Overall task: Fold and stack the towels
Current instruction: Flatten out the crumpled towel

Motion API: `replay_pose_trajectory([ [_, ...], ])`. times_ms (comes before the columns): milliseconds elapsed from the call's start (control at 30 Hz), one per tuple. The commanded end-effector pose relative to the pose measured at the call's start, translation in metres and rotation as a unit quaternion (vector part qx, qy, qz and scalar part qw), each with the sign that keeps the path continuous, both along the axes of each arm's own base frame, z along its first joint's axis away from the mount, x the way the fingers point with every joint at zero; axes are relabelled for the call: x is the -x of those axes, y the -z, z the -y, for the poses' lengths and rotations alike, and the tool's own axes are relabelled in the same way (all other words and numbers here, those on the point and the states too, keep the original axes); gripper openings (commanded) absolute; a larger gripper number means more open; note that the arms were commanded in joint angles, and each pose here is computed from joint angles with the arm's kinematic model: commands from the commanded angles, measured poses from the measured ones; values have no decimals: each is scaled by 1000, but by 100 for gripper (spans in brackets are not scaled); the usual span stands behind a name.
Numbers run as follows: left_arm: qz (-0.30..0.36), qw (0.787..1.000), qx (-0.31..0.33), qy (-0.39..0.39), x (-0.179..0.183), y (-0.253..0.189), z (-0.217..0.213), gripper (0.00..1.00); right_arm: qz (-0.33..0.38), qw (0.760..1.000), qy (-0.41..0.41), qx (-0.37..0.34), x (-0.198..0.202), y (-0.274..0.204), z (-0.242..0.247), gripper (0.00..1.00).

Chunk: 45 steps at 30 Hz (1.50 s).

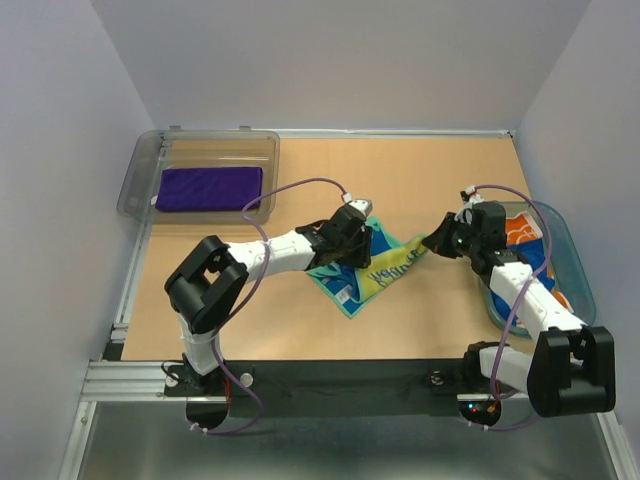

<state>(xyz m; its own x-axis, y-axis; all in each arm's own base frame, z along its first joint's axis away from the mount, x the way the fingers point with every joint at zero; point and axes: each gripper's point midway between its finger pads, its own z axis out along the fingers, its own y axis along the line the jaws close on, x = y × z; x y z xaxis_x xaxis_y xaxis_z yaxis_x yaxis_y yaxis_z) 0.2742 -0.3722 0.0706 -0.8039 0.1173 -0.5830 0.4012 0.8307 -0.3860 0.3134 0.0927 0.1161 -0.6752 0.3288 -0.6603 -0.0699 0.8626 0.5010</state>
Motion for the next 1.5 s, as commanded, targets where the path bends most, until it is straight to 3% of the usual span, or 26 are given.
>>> replay_pose_trajectory([
  [0,36,999,37,4,-2,-43,16,47,34,999,-5,-8,-4,-15,-3,5],
  [233,39,999,11,-11,-3,-39,9,42,36,999,-3,-8,-4,-16,-3,5],
  [500,66,998,-6,-8,2,-54,15,42,33,999,-3,-8,-2,-14,-2,5],
  [1067,54,997,-61,-15,-8,-11,16,41,26,1000,-5,-5,1,-7,-2,5],
  [1100,54,997,-62,-16,-9,-10,15,40,26,1000,-4,-5,1,-6,-2,6],
  [1167,51,997,-63,-16,-9,-6,16,26,24,1000,-5,-4,2,-5,-2,6],
  [1333,54,996,-66,-18,-12,-6,14,11,26,1000,-3,0,-1,-5,0,5],
  [1367,59,996,-69,-22,-14,-10,11,2,29,1000,-2,2,-2,-7,0,6],
  [1467,90,993,-70,-27,-23,-40,2,0,47,999,1,5,-10,-21,1,6],
])
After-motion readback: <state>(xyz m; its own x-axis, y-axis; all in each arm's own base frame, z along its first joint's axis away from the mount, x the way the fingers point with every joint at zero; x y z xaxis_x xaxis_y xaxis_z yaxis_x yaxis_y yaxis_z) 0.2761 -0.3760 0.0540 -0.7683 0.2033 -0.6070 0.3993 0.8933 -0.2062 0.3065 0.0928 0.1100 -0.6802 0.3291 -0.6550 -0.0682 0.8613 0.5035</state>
